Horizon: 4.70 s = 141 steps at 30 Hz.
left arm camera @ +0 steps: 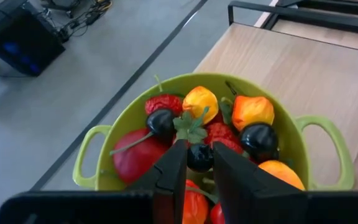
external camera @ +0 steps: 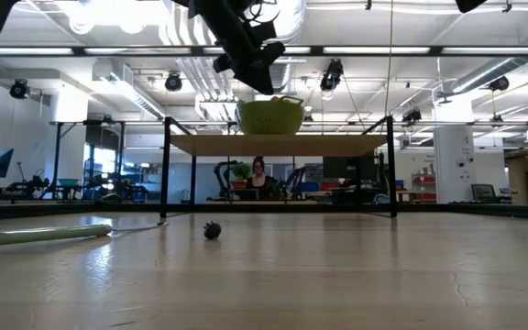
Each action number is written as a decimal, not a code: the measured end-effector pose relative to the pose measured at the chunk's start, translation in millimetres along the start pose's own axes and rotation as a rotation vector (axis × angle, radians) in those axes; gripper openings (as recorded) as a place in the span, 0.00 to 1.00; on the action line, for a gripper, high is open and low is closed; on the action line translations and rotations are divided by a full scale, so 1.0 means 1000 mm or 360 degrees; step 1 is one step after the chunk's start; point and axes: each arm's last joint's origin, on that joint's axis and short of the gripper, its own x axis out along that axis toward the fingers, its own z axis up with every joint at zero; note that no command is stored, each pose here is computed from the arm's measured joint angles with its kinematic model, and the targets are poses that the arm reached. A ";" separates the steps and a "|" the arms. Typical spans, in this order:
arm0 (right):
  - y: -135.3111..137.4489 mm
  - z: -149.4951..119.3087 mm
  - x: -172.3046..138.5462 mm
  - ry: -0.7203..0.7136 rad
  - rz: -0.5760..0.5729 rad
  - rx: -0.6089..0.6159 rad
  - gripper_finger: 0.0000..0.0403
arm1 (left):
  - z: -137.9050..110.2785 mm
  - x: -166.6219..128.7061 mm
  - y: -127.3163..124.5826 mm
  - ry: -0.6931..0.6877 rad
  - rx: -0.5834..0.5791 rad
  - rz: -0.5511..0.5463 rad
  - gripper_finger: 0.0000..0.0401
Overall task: Pick & Place Fruit
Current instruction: Put the blueberry into the green colander on the shelf
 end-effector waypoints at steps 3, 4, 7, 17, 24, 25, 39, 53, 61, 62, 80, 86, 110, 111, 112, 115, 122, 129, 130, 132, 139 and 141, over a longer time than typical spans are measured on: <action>0.000 0.000 0.000 0.0000 0.0000 0.0000 0.90 | -0.001 0.000 0.000 0.0011 0.0005 0.0001 0.18; 0.000 0.000 0.000 0.0000 0.0001 0.0000 0.90 | -0.001 0.000 0.000 0.0013 0.0006 0.0002 0.18; 0.000 0.000 0.000 0.0001 0.0000 0.0000 0.90 | -0.001 0.000 0.000 0.0014 0.0007 0.0026 0.18; 0.000 0.000 0.000 0.0001 0.0000 0.0000 0.90 | -0.001 0.000 0.000 0.0018 0.0015 0.0039 0.22; 0.000 0.000 0.000 0.0001 0.0000 0.0000 0.90 | -0.004 -0.001 -0.001 0.0059 0.0038 0.0034 0.36; 0.000 0.000 0.000 0.0001 0.0000 -0.0001 0.90 | -0.004 -0.001 -0.001 0.0060 0.0038 0.0034 0.38; 0.000 0.000 0.000 0.0001 0.0000 0.0000 0.90 | 0.001 -0.015 -0.013 0.0061 0.0164 -0.0040 0.38; 0.000 0.000 0.000 0.0000 0.0000 0.0000 0.90 | -0.012 -0.043 -0.062 0.0176 0.0338 -0.0312 0.37; 0.000 0.000 0.000 0.0000 0.0000 0.0000 0.90 | -0.027 -0.065 -0.098 0.0237 0.0458 -0.0442 0.37; 0.000 0.000 0.000 0.0000 0.0000 0.0000 0.90 | -0.029 -0.067 -0.103 0.0240 0.0477 -0.0458 0.37; 0.000 0.000 0.000 0.0001 0.0000 0.0000 0.90 | -0.103 -0.080 -0.172 0.0366 0.0571 -0.0632 0.37; 0.000 0.000 0.000 0.0001 0.0000 0.0000 0.90 | -0.129 -0.084 -0.185 0.0430 0.0597 -0.0658 0.37; 0.000 0.000 0.000 0.0000 0.0000 0.0000 0.90 | -0.215 -0.097 -0.225 0.0337 0.0568 -0.0950 0.37; 0.000 0.000 0.000 0.0000 0.0000 0.0000 0.90 | -0.218 -0.096 -0.226 0.0323 0.0555 -0.0958 0.37; 0.000 0.000 0.000 0.0000 0.0000 0.0000 0.90 | -0.221 -0.095 -0.226 0.0309 0.0545 -0.0965 0.37; 0.000 0.000 0.000 0.0000 0.0001 0.0000 0.90 | -0.232 -0.091 -0.224 0.0310 0.0540 -0.0977 0.37; 0.000 0.000 0.000 0.0000 0.0001 0.0000 0.90 | -0.245 -0.086 -0.222 0.0256 0.0493 -0.1017 0.37; 0.000 0.000 0.000 0.0000 0.0000 0.0000 0.90 | -0.256 -0.081 -0.222 0.0188 0.0471 -0.1045 0.37; 0.000 0.000 0.000 0.0001 0.0001 -0.0001 0.90 | -0.259 -0.079 -0.222 0.0197 0.0478 -0.1041 0.37; 0.000 0.000 0.000 0.0001 0.0000 0.0000 0.90 | -0.264 -0.076 -0.224 0.0208 0.0485 -0.1036 0.37; 0.000 0.000 0.000 0.0001 0.0001 0.0000 0.90 | -0.267 -0.070 -0.233 0.0152 0.0446 -0.1055 0.37; 0.000 0.000 0.000 0.0001 0.0001 -0.0001 0.90 | -0.267 -0.069 -0.233 0.0147 0.0442 -0.1053 0.37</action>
